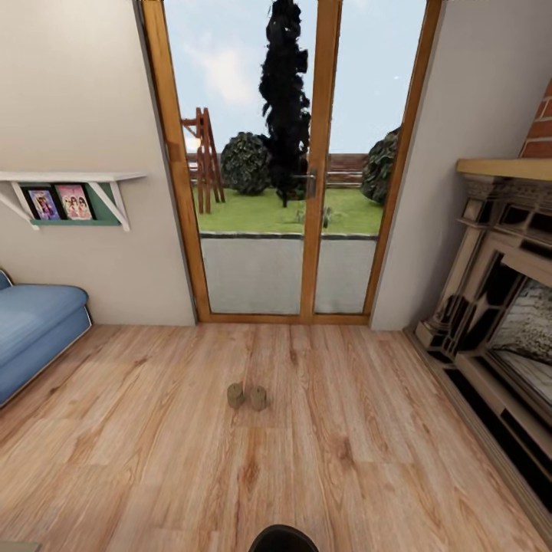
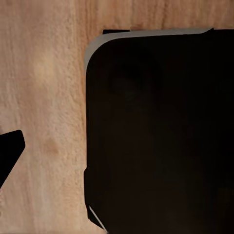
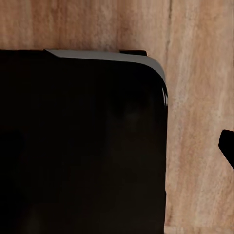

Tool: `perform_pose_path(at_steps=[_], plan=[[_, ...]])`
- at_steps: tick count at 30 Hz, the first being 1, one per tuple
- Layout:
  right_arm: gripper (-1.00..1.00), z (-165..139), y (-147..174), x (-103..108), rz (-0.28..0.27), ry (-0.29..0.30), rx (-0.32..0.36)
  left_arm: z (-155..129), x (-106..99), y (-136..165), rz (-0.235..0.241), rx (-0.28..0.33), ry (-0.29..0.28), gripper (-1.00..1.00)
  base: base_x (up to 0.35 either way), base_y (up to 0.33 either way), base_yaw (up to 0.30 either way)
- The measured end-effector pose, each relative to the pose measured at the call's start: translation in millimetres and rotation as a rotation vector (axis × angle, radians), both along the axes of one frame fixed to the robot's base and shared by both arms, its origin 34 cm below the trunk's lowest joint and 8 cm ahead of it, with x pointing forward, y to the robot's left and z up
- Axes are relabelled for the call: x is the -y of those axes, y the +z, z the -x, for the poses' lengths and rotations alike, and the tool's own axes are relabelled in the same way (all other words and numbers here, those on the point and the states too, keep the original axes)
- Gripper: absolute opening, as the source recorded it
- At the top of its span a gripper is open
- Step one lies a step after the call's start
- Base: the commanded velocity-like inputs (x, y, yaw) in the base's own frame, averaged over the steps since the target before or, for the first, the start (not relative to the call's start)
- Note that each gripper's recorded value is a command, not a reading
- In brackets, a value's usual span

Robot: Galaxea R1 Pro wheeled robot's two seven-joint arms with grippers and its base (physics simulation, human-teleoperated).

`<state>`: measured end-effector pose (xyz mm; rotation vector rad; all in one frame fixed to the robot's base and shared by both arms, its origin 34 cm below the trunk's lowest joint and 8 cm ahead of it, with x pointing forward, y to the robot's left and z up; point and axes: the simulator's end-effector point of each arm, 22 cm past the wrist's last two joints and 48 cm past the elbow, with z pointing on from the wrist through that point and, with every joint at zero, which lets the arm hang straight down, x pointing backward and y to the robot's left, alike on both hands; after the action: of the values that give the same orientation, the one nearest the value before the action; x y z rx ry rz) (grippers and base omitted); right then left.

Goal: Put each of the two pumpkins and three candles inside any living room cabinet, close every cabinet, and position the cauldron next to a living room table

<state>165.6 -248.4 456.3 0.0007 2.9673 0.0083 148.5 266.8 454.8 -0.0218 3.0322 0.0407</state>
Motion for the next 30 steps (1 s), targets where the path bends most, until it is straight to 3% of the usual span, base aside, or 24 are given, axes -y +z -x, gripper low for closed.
perform_pose_path(at_steps=[3,6,9,13,17,20,22,23,26,30], plan=[[1.00,-12,7,2,0.004,0.000,0.054,-14,-2,5,0.000,0.025,-0.002,1.00,0.000,0.000,0.000],[1.00,-26,16,3,0.008,0.000,0.119,-53,-2,12,0.002,0.102,0.000,1.00,0.000,0.000,0.000],[1.00,-25,21,4,0.010,-0.001,0.118,-94,-5,22,0.000,0.175,0.015,1.00,0.000,0.000,0.000],[1.00,-23,23,3,0.010,0.005,0.069,-137,-7,37,0.007,0.149,0.038,1.00,0.000,0.000,0.000],[1.00,-79,32,6,0.014,0.004,0.100,-185,-9,63,0.011,0.154,0.041,1.00,0.000,0.000,0.000],[1.00,-153,55,5,0.013,0.000,0.139,-231,-9,93,0.016,0.190,0.038,1.00,0.000,0.000,0.000],[1.00,-183,72,4,0.012,0.001,0.158,-241,-8,104,0.019,0.182,0.038,1.00,0.000,0.000,0.000],[1.00,-191,78,4,0.012,0.001,0.160,-244,-8,108,0.019,0.177,0.038,1.00,0.000,0.000,0.000],[1.00,-228,107,3,0.013,0.004,0.168,-288,-7,129,0.024,0.179,0.040,1.00,0.000,0.000,0.000],[1.00,-265,140,-2,0.006,0.002,0.233,-326,-8,143,0.023,0.188,0.042,1.00,0.000,0.000,0.000]])
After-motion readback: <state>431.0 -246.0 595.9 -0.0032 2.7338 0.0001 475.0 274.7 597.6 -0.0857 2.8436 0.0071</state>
